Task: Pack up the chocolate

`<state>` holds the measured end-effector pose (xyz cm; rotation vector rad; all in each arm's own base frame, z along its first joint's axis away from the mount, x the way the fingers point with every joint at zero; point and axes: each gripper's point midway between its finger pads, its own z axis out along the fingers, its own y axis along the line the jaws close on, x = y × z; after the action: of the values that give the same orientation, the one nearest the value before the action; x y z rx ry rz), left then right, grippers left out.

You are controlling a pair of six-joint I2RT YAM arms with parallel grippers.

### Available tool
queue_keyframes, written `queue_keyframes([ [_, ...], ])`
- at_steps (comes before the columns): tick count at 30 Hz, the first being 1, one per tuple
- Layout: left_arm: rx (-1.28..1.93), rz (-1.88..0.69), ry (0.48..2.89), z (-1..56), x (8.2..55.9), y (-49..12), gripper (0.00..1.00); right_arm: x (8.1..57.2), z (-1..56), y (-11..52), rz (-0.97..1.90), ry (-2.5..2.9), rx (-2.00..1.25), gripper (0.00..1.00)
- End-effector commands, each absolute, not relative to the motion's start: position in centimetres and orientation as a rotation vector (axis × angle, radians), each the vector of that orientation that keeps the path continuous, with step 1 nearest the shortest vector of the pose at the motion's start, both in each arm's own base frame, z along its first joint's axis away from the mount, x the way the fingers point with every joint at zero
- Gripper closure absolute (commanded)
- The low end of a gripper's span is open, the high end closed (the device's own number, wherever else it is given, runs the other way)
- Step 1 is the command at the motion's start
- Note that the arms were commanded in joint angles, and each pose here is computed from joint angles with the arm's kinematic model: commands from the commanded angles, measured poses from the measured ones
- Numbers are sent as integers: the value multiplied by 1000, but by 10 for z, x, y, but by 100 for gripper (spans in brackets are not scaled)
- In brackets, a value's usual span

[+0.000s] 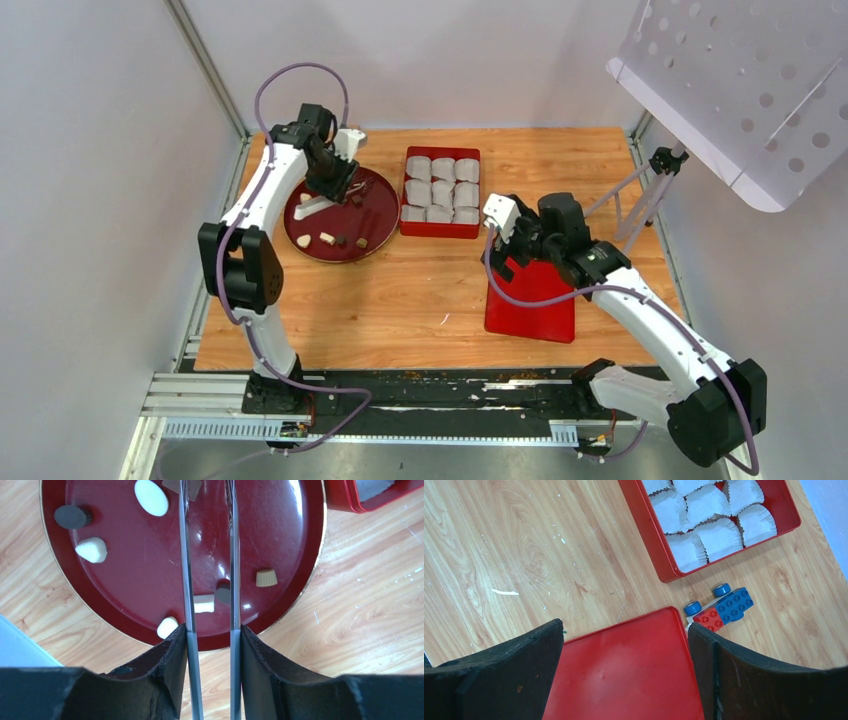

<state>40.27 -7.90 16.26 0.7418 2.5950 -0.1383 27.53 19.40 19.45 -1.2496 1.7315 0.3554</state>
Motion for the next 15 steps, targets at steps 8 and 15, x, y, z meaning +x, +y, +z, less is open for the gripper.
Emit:
queue_keyframes([
  [8, 650, -96, 2565, 160, 447, -70, 48, 273, 206, 196, 374, 1693, -1214, 6],
  [15, 611, -160, 2583, 149, 462, -70, 47, 272, 204, 195, 379, 1700, -1218, 6],
])
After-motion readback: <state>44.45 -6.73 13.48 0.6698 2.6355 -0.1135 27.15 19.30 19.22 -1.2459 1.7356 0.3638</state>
